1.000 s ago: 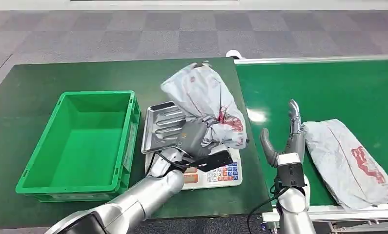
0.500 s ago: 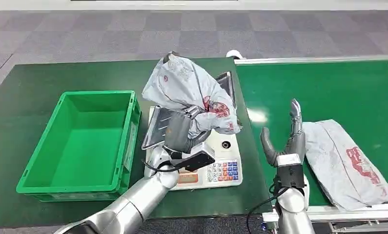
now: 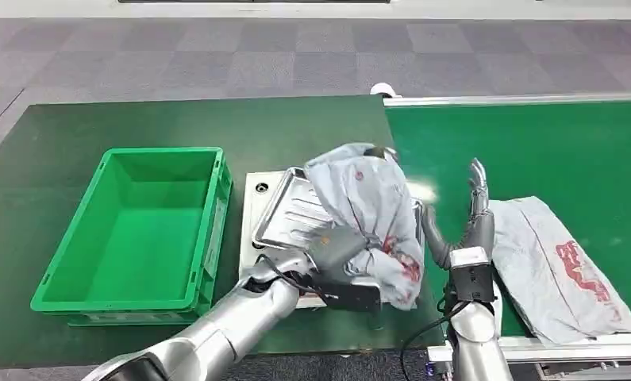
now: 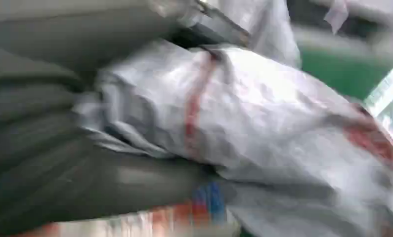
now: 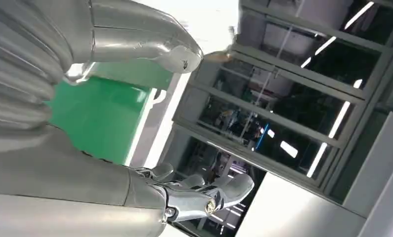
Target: Moved the parcel from conveyor to table for the left to box.
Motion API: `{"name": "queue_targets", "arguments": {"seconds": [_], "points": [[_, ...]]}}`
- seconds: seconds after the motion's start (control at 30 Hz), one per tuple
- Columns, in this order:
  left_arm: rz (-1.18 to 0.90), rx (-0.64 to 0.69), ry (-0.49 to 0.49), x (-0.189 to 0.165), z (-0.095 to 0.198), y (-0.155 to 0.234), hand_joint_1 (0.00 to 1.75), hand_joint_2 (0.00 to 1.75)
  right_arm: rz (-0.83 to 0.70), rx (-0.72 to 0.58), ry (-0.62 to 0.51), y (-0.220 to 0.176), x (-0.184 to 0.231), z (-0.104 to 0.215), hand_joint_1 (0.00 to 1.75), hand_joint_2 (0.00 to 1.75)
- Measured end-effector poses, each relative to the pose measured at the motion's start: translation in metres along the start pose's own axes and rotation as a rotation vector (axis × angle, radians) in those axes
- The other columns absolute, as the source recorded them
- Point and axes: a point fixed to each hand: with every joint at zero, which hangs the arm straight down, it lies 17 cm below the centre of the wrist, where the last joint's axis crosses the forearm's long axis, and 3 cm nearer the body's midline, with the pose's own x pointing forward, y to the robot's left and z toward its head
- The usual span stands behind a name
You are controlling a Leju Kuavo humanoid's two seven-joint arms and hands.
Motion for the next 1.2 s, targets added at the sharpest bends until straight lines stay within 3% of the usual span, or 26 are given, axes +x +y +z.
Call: {"name": "queue_targets", "arguments": {"seconds": [0.37, 0.53, 0.73, 0.8, 0.9, 1.03, 1.1, 1.2], "points": [[-0.17, -0.385, 0.151, -0.025, 0.024, -0.09, 1.75, 1.75, 0.041, -0.006, 0.032, -0.016, -0.011, 0.017, 0.0, 1.75], [-0.203, -0.375, 0.154, -0.026, 0.023, -0.092, 1.75, 1.75, 0.056, -0.01, 0.039, -0.023, -0.011, 0.022, 0.0, 1.75], [-0.077, -0.262, 0.095, -0.014, 0.014, -0.074, 1.75, 1.75, 0.056, -0.002, 0.043, -0.024, -0.009, 0.026, 0.0, 1.75], [-0.044, -0.131, 0.092, -0.015, 0.008, -0.05, 1.75, 1.75, 0.055, -0.003, 0.048, -0.023, -0.008, 0.027, 0.0, 1.75], [-0.074, 0.2, 0.122, -0.025, 0.003, 0.024, 1.75, 1.75, 0.054, -0.004, 0.05, -0.023, -0.006, 0.03, 0.0, 1.75], [-0.066, 0.68, 0.079, -0.02, 0.032, 0.125, 1.75, 1.75, 0.054, -0.015, 0.046, -0.024, -0.003, 0.029, 0.0, 1.75], [-0.051, 0.808, 0.052, -0.018, 0.048, 0.152, 1.75, 1.75, 0.054, -0.024, 0.043, -0.025, -0.003, 0.027, 0.0, 1.75], [-0.019, 0.888, 0.069, -0.026, 0.062, 0.167, 1.75, 1.75, 0.054, -0.033, 0.039, -0.026, -0.001, 0.024, 0.0, 1.75]]}}
